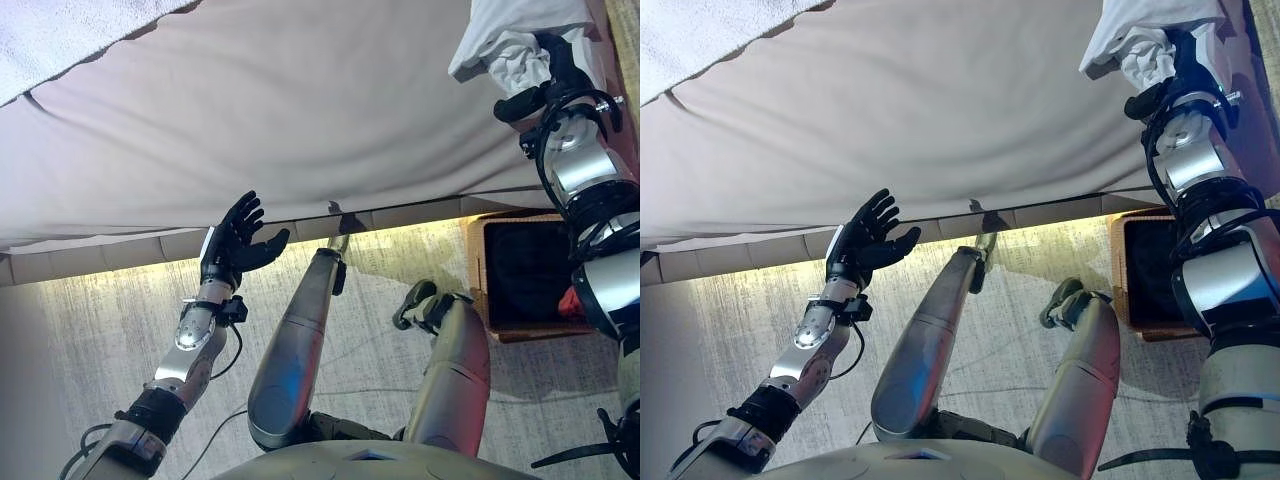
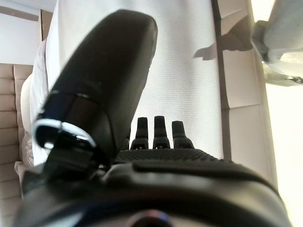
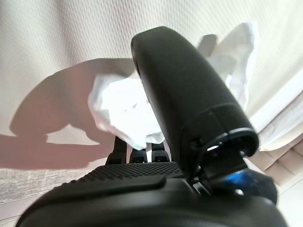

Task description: Pick up the clothes from the bed and place them into the basket

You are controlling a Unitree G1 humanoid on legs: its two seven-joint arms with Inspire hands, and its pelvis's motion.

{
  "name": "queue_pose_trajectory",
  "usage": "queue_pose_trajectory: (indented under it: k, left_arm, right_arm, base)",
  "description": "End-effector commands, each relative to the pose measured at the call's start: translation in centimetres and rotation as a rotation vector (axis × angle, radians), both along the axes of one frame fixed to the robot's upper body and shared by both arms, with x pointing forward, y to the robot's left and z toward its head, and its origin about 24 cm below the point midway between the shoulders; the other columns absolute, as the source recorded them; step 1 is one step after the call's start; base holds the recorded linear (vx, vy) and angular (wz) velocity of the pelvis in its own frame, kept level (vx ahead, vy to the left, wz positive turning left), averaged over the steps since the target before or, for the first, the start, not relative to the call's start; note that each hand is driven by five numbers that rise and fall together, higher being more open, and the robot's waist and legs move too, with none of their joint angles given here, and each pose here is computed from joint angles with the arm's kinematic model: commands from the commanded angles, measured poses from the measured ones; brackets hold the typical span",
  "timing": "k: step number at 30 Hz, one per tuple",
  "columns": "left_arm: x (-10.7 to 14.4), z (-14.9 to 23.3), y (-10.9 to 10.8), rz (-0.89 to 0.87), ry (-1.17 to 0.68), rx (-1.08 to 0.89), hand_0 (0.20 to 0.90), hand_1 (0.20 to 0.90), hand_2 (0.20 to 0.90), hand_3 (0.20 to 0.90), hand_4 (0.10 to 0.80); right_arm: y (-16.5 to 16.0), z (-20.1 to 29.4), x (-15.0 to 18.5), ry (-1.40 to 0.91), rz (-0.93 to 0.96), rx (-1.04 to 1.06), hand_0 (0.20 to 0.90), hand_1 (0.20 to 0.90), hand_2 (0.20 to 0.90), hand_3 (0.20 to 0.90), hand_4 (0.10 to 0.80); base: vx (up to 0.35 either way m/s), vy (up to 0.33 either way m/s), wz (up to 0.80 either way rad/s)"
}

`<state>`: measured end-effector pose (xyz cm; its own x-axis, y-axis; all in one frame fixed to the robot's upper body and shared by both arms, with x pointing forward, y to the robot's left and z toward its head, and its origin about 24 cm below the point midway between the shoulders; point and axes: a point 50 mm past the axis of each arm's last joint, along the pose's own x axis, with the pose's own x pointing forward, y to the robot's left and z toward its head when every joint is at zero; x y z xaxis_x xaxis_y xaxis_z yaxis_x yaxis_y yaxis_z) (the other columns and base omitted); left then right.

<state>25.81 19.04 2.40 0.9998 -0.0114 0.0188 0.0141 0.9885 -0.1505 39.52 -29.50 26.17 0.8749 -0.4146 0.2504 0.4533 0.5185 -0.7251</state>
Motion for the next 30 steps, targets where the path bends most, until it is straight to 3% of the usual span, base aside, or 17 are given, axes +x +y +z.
queue_pose_trajectory:
  k: [1,5,7,8,30]
  left_arm:
    - [-0.2,4.9,0.4,-0.011,-0.27,-0.055,0.9,0.9,0.9,0.9,0.8]
    - [-0.4,5.8,0.5,-0.02,-0.309,-0.068,0.9,0.9,0.9,0.9,0.8]
    - [-0.4,6.1,0.5,-0.02,-0.316,-0.068,0.9,0.9,0.9,0.9,0.8]
    - [-0.4,6.2,0.5,-0.019,-0.317,-0.068,0.9,0.9,0.9,0.9,0.8]
    - [-1.1,5.9,2.5,-0.002,-0.277,-0.022,0.9,0.9,0.9,0.9,0.8]
  right_arm:
    - [1.4,6.2,-0.3,-0.156,0.034,-0.091,0.9,0.9,0.9,0.9,0.8]
    - [1.5,6.6,-0.3,-0.166,0.022,-0.063,0.9,0.9,0.9,0.9,0.8]
    - [1.3,6.8,-0.3,-0.164,0.011,-0.072,0.589,0.589,0.589,0.538,0.438]
    - [1.3,6.9,-0.3,-0.164,0.01,-0.073,0.3,0.3,0.3,0.2,0.1]
    - [-3.1,5.4,-1.9,-0.159,-0.058,0.007,0.3,0.3,0.3,0.2,0.1]
  base:
    - [-0.025,0.009,0.07]
    - [-0.046,0.001,0.08]
    - [-0.042,-0.005,0.05]
    - [-0.025,-0.007,0.08]
    - [0.038,0.002,0.0]
